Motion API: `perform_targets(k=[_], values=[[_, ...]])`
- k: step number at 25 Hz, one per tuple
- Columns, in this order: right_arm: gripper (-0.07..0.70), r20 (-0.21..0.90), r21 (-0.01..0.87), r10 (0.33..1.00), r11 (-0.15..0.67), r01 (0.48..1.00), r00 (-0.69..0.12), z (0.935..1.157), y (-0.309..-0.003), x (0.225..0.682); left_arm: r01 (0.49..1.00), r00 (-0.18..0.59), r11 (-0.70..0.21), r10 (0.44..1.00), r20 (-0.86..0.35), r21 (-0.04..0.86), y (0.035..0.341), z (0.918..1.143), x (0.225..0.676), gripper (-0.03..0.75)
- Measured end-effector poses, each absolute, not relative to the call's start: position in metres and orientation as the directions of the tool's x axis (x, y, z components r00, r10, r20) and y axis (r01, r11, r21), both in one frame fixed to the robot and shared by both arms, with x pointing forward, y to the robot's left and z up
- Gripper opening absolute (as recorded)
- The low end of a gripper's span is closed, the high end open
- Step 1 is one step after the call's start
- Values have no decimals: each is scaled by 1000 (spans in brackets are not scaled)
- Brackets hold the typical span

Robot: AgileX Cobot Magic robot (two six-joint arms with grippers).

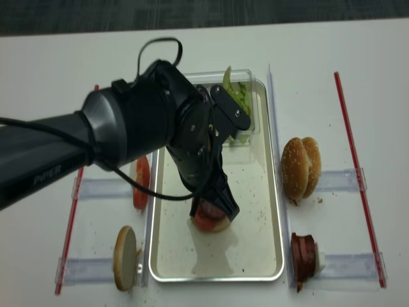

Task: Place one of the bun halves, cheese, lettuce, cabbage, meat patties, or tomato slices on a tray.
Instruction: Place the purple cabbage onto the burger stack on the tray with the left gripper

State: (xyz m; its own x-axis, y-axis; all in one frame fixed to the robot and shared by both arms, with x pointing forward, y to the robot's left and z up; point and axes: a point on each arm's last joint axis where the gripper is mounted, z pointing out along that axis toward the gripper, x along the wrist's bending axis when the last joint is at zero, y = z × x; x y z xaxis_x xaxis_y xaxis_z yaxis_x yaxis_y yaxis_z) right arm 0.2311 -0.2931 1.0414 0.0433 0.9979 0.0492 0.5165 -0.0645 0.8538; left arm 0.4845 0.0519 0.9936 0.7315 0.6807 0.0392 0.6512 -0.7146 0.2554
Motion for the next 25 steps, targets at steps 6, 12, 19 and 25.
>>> perform_targets(k=[6,12,19,25], values=[[669,49,854,998,-64,517,43,1041,-293,231,652,732,-716,680,39,250,50,987,487,-10],[669,49,854,998,-64,517,43,1041,-293,231,651,732,-716,680,39,252,50,987,487,-10],[669,49,854,998,-64,517,43,1041,-293,231,659,727,-708,686,24,254,49,987,486,3],[669,49,854,998,-64,517,43,1041,-293,231,665,724,-703,690,14,252,48,987,485,94]])
